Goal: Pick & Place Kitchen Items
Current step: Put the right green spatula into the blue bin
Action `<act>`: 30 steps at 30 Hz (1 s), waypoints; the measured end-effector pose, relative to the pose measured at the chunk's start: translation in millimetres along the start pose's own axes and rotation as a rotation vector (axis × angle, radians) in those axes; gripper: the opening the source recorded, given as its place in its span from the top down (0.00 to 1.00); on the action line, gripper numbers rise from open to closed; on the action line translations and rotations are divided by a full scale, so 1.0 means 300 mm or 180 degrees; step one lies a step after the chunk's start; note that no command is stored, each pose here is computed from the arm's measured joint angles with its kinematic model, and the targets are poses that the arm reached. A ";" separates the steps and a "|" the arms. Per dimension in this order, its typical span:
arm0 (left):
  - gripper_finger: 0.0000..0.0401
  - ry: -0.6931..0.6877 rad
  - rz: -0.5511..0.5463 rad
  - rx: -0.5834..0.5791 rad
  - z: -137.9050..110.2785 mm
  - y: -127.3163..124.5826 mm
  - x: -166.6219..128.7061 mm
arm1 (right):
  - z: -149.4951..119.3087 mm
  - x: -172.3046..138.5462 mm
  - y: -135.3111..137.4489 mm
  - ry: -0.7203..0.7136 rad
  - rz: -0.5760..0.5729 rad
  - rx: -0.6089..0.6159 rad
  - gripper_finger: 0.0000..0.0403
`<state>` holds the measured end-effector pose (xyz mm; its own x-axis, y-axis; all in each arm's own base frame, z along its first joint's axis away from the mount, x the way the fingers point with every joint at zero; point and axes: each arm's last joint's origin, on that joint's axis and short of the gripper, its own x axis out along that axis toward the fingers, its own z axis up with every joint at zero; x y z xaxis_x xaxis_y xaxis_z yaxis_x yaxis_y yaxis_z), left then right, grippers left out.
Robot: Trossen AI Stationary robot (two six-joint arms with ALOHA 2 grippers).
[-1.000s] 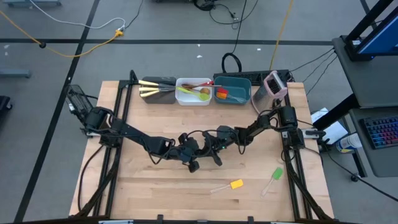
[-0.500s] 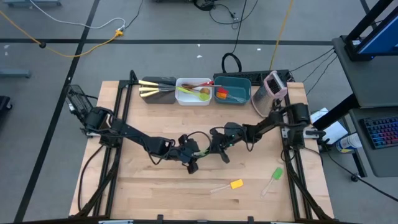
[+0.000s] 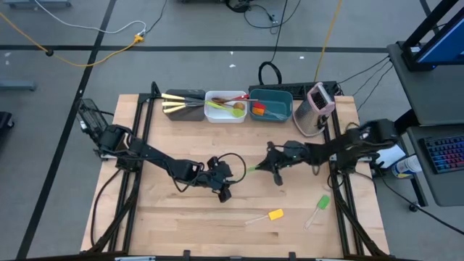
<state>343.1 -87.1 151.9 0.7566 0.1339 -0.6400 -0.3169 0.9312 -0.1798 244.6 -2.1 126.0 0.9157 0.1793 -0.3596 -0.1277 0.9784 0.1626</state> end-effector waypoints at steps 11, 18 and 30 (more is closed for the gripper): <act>0.66 -0.0044 -0.0018 -0.0005 0.006 0.000 0.001 | -0.047 -0.245 0.009 -0.0662 -0.1917 0.0012 1.00; 0.66 -0.0106 -0.0032 -0.0101 0.016 0.004 0.004 | -0.046 -0.283 0.004 -0.0836 -0.2592 0.0069 1.00; 0.66 -0.0177 -0.0055 -0.0321 0.025 0.004 0.005 | -0.016 -0.293 -0.074 -0.0622 -0.3259 0.0123 0.99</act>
<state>348.1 -83.1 156.3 0.7922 0.1393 -0.5942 -0.3573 0.8952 -0.2664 165.0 -39.2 149.5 0.6254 -0.7574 -0.1875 0.7538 0.6486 -0.1058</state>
